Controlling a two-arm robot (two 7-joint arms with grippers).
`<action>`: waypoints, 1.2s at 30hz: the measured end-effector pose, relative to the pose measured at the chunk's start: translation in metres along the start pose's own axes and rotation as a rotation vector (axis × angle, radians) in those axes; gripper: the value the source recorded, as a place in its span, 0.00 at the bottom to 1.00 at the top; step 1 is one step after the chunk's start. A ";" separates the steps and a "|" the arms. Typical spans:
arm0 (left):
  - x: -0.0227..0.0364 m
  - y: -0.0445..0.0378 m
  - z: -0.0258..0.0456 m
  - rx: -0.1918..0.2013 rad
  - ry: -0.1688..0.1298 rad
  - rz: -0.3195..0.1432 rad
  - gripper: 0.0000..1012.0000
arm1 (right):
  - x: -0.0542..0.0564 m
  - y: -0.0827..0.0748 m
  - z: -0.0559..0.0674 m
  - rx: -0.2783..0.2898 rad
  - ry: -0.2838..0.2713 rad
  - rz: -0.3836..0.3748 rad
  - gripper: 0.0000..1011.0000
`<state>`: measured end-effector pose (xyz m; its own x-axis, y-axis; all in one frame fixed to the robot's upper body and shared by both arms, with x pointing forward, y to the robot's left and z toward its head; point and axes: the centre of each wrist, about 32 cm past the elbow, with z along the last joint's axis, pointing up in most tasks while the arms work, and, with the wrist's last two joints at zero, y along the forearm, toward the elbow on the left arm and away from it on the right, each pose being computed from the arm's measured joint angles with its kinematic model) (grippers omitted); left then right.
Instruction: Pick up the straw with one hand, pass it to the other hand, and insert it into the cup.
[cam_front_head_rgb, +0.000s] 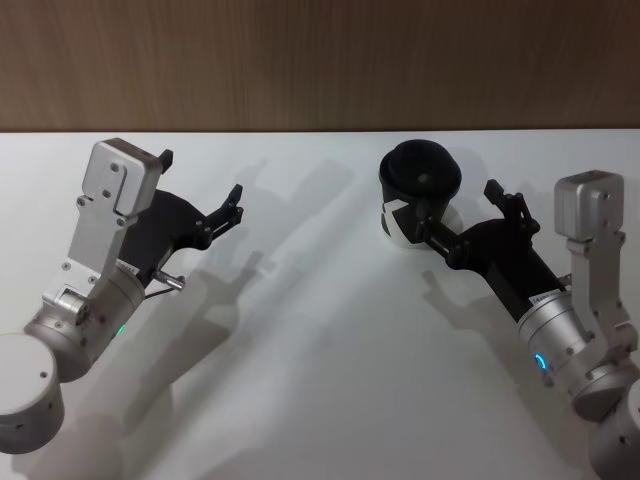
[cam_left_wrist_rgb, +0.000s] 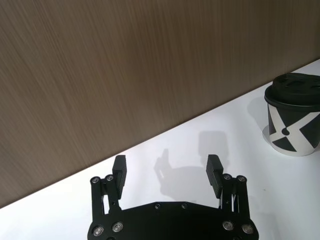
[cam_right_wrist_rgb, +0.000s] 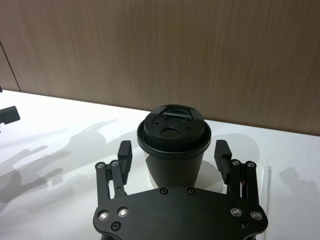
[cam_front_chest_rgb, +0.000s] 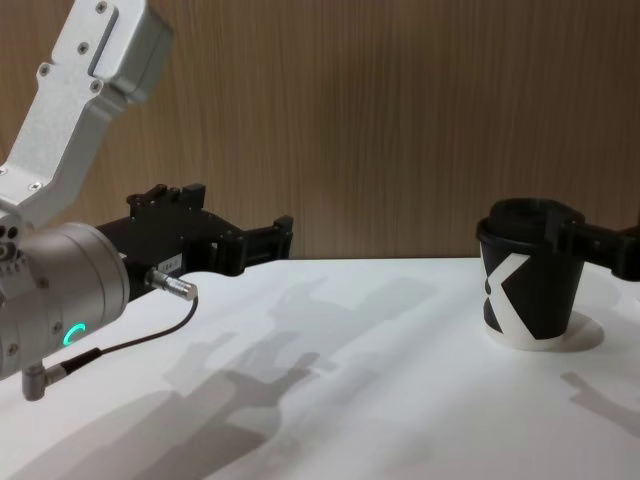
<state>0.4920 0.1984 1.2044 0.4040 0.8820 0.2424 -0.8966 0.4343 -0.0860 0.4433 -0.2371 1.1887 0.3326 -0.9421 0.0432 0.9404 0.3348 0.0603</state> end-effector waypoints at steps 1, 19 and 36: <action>0.0000 0.0000 0.0000 0.000 0.000 0.000 0.99 | 0.000 0.000 0.000 0.000 0.000 0.000 0.99; 0.0000 0.0000 0.0000 0.000 0.000 0.000 0.99 | 0.000 0.000 0.000 0.000 0.000 0.000 0.99; 0.0000 0.0000 0.0000 0.000 0.000 0.000 0.99 | 0.000 0.000 0.000 0.000 0.000 0.000 0.99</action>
<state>0.4920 0.1984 1.2044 0.4040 0.8820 0.2425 -0.8966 0.4343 -0.0860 0.4433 -0.2371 1.1887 0.3326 -0.9421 0.0433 0.9404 0.3348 0.0603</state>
